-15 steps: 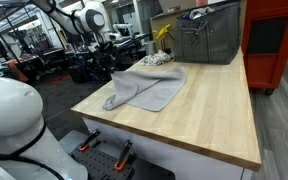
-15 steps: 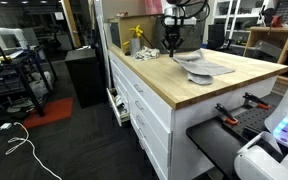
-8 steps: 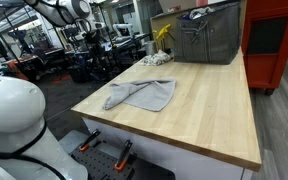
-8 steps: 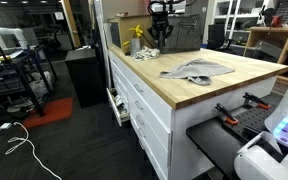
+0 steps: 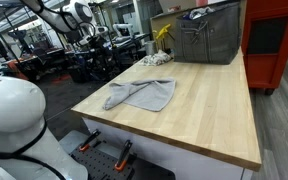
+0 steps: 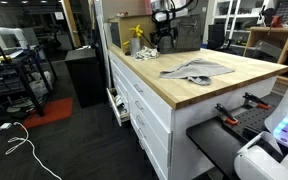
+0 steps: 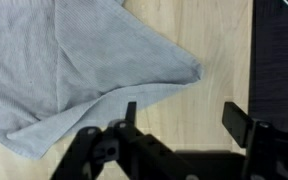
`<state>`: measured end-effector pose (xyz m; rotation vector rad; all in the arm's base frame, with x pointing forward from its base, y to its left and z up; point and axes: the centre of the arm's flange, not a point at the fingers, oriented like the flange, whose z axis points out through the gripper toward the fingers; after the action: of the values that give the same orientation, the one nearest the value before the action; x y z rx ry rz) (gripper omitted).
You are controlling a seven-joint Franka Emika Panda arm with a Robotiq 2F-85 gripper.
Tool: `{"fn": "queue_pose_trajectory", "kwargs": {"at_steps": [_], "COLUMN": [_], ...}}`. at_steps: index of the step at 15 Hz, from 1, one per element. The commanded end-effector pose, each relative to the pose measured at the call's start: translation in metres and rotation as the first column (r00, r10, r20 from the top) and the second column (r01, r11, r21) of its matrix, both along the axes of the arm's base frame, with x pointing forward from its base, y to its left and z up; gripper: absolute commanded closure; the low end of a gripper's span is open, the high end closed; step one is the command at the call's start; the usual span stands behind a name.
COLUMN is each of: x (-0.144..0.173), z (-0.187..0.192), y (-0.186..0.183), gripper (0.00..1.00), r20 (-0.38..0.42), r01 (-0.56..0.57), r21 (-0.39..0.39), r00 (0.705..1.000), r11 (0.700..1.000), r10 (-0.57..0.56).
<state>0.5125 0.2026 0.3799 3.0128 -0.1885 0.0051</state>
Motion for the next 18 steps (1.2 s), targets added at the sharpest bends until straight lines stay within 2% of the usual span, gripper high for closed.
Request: {"fn": "queue_pose_trajectory", "kwargs": {"at_steps": [1, 2, 3, 7, 9, 12, 18], "x": [0.008, 0.008, 0.008, 0.007, 0.008, 0.011, 0.015], "z": [-0.043, -0.053, -0.063, -0.081, -0.089, -0.098, -0.105], "y": [-0.036, -0.045, -0.051, -0.061, -0.065, -0.066, -0.053], "gripper": [0.32, 0.28, 0.3, 0.62, 0.77, 0.99, 1.0], "r20": [-0.082, -0.117, -0.154, -0.264, -0.289, -0.286, -0.279], "r01": [0.046, 0.065, 0.073, 0.1, 0.129, 0.163, 0.174], "r21": [-0.012, -0.011, 0.003, 0.065, 0.068, 0.09, 0.117], "r00": [0.996, 0.991, 0.985, 0.961, 0.952, 0.949, 0.951], "r11": [0.999, 0.998, 0.997, 0.993, 0.989, 0.983, 0.978], "r10": [-0.047, -0.066, -0.071, -0.079, -0.104, -0.131, -0.136]}}
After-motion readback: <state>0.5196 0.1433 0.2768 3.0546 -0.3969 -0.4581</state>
